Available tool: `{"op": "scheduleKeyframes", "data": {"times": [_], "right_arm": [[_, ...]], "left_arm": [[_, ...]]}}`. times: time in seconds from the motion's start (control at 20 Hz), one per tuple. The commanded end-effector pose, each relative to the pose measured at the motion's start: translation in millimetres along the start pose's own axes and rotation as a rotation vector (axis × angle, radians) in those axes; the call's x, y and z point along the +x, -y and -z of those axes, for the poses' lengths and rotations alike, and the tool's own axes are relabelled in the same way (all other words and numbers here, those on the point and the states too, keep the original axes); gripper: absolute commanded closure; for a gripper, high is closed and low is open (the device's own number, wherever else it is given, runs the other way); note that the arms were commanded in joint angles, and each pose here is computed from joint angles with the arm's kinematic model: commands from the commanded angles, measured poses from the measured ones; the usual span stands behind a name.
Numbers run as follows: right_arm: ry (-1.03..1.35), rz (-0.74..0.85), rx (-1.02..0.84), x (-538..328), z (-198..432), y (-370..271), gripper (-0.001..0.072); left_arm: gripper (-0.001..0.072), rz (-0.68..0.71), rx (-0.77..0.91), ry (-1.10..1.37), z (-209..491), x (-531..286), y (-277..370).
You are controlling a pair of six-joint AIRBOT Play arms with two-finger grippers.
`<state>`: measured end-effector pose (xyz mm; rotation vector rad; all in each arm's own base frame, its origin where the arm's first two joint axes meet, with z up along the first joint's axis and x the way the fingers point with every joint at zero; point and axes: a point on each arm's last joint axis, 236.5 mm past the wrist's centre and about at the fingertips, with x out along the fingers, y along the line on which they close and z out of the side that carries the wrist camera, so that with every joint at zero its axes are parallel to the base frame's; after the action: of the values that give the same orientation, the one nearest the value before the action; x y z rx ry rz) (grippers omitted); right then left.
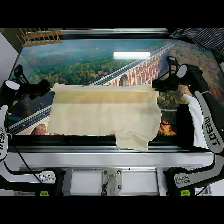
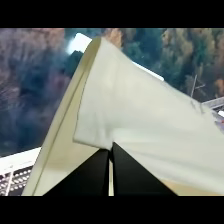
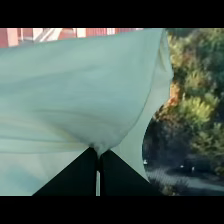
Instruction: Fold the clothes and pants, and hang the long-sleeved shirts on hangers.
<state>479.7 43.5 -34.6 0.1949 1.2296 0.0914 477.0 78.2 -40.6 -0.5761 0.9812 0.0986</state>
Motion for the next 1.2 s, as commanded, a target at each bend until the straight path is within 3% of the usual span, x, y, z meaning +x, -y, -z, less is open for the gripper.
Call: {"op": "scheduleKeyframes", "data": {"times": [0.0, 0.2, 0.25, 0.3, 0.35, 0.4, 0.55, 0.7, 0.85, 1.15], "right_arm": [[-0.103, 0.010, -0.017, 26, 51, -4, 0.0700], [-0.114, -0.022, -0.011, 40, 65, -19, 0.0689], [-0.112, -0.043, 0.008, 39, 65, -24, 0.0636], [-0.109, -0.061, 0.028, 36, 63, -26, 0.0399], [-0.099, -0.072, 0.042, 30, 60, -26, 0.0211], [-0.083, -0.070, 0.045, 16, 56, -23, 0.0208], [0.003, 0.024, 0.003, -54, 45, 10, 0.0208], [0.139, 0.058, 0.006, -122, 39, 22, 0.0208], [0.243, 0.050, -0.009, -165, 43, 14, 0.0208], [0.274, 0.039, -0.009, -177, 46, 9, 0.0208]], "left_arm": [[0.0703, -0.034, -0.002, -0.045, 39, 11, -22], [0.0704, -0.044, -0.014, -0.062, 51, 15, -28], [0.0702, -0.041, -0.017, -0.069, 52, 15, -27], [0.0513, -0.033, -0.014, -0.088, 54, 13, -24], [0.0248, -0.022, -0.008, -0.099, 52, 9, -19], [0.0207, -0.010, 0.001, -0.102, 45, 0, -14], [0.0208, -0.039, 0.017, -0.091, 35, -51, -22], [0.0207, -0.185, -0.062, -0.143, 79, -88, -74], [0.0208, -0.229, -0.214, -0.202, 146, -97, -108], [0.0208, -0.190, -0.377, -0.224, 207, -75, -109]]}}
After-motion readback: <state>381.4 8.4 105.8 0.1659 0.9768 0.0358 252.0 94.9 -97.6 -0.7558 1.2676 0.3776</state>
